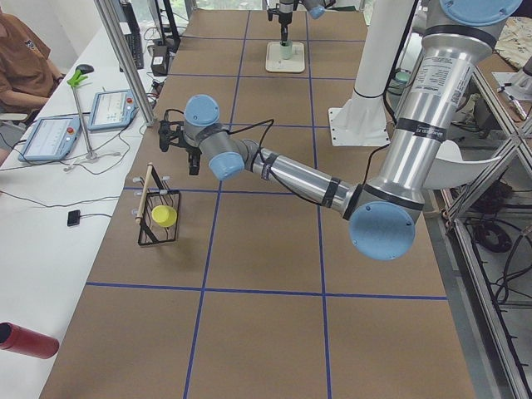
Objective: Left arm grabs green cup and hands to right arm on tray
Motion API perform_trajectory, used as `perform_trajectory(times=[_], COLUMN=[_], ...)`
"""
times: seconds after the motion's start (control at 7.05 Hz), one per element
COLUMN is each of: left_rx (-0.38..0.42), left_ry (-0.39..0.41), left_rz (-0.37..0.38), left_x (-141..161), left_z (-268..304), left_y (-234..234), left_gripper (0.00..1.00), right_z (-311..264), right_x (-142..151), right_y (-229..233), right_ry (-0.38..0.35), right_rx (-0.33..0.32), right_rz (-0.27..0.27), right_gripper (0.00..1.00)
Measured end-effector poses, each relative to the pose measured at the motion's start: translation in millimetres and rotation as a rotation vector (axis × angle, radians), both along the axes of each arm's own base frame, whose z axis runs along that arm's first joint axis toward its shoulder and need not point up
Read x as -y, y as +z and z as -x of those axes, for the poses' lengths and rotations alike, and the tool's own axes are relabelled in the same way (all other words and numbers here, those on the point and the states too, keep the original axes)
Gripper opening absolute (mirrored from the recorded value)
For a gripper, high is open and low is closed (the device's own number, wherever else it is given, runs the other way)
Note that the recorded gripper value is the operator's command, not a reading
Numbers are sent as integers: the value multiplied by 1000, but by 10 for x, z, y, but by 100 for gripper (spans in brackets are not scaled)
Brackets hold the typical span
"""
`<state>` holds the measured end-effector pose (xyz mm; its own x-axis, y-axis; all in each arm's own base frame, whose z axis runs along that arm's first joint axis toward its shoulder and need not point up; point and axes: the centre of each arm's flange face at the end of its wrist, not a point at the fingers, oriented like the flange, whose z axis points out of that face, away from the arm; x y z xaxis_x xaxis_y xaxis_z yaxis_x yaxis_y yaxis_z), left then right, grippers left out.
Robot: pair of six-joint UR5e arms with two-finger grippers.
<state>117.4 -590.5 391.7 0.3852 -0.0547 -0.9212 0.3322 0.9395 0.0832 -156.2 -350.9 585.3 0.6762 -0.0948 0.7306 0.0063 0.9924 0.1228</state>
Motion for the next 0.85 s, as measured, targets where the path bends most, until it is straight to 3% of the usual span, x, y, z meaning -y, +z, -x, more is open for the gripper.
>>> perform_trajectory(times=[0.28,0.57,0.85], left_rx=[80,214,393], left_ry=[21,65,154], left_rz=[-58,-121,-139], left_x=[-180,-410,-728], left_z=[139,409,675], left_y=[383,1000,1744], left_gripper=[100,100,100], right_z=[-363,-697,-877], right_x=[189,457,719], right_y=[-260,-416,-467], right_ry=[89,150,123], right_rx=[52,106,56], right_rz=[-27,-8,-29], right_gripper=[100,100,100])
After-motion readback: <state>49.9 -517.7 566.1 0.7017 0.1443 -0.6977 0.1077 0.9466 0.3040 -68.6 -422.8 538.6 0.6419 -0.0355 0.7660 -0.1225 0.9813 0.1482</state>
